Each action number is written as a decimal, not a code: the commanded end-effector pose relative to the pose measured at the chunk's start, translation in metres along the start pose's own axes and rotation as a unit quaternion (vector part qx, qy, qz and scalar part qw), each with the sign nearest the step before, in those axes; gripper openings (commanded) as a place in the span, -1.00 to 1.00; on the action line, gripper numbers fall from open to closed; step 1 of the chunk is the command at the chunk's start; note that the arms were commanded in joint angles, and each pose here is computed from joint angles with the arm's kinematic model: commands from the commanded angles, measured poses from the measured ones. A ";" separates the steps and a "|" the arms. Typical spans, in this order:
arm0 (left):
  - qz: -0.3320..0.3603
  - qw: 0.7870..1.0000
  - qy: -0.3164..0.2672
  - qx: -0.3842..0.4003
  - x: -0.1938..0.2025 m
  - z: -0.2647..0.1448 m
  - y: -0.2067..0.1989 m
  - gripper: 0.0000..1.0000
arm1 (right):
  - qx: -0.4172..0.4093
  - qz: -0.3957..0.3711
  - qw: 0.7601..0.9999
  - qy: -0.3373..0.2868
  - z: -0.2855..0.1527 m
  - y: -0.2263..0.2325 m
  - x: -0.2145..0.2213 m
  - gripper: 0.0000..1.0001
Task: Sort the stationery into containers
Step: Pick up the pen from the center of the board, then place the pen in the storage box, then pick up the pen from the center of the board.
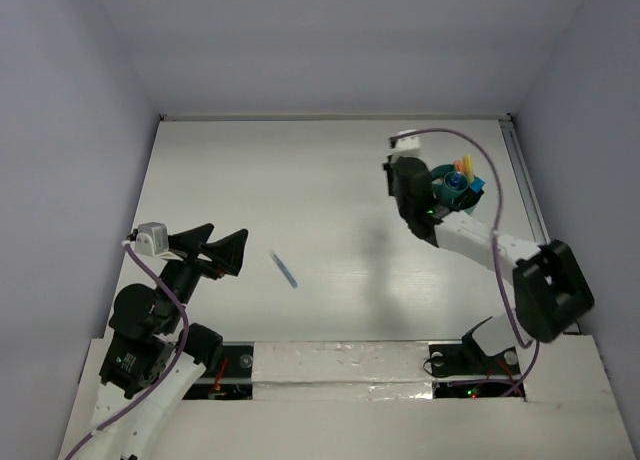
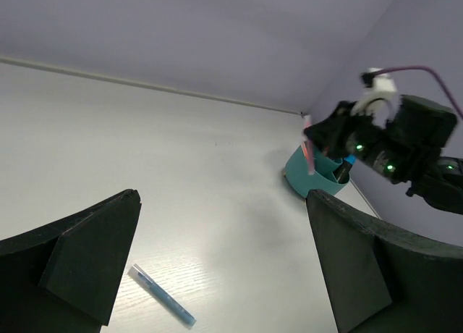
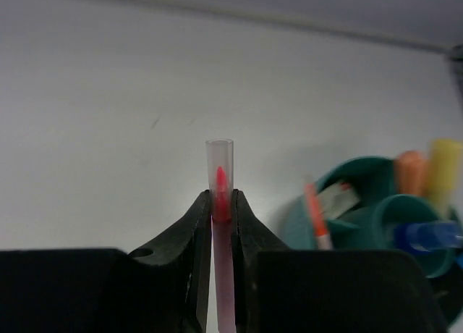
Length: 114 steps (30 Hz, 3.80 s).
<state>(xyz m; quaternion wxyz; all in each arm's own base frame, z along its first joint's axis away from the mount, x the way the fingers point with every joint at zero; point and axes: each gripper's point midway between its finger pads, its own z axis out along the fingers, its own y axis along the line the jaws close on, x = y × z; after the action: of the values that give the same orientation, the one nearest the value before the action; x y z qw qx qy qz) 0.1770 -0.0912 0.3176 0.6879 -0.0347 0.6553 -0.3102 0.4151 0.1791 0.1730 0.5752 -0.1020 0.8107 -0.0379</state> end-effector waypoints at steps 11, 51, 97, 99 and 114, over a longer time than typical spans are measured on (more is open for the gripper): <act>-0.001 0.999 -0.038 0.026 -0.021 -0.005 -0.012 0.98 | 0.251 0.102 0.934 -0.233 -0.029 -0.150 -0.059 -1.00; 0.000 0.999 -0.040 0.024 -0.022 -0.006 -0.011 0.98 | 0.248 0.038 0.957 -0.146 0.005 -0.144 -0.003 -0.59; -0.004 0.999 -0.050 0.011 -0.027 -0.009 -0.007 0.98 | -0.352 -0.114 0.902 0.223 -0.086 0.316 0.080 0.27; -0.004 0.999 -0.051 0.010 -0.027 -0.010 -0.007 0.98 | -0.349 -0.124 0.898 0.239 -0.087 0.320 0.093 0.21; -0.004 0.999 -0.052 0.014 -0.028 -0.010 -0.009 0.98 | -0.272 -0.155 0.905 0.288 -0.081 0.298 0.134 -1.00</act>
<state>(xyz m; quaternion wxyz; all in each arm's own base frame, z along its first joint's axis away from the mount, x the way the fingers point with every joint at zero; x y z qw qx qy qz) 0.1718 -0.0859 0.3231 0.6987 -0.0407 0.6429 -0.3113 0.2602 0.4548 0.0292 0.2549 -0.3707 0.8854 0.1167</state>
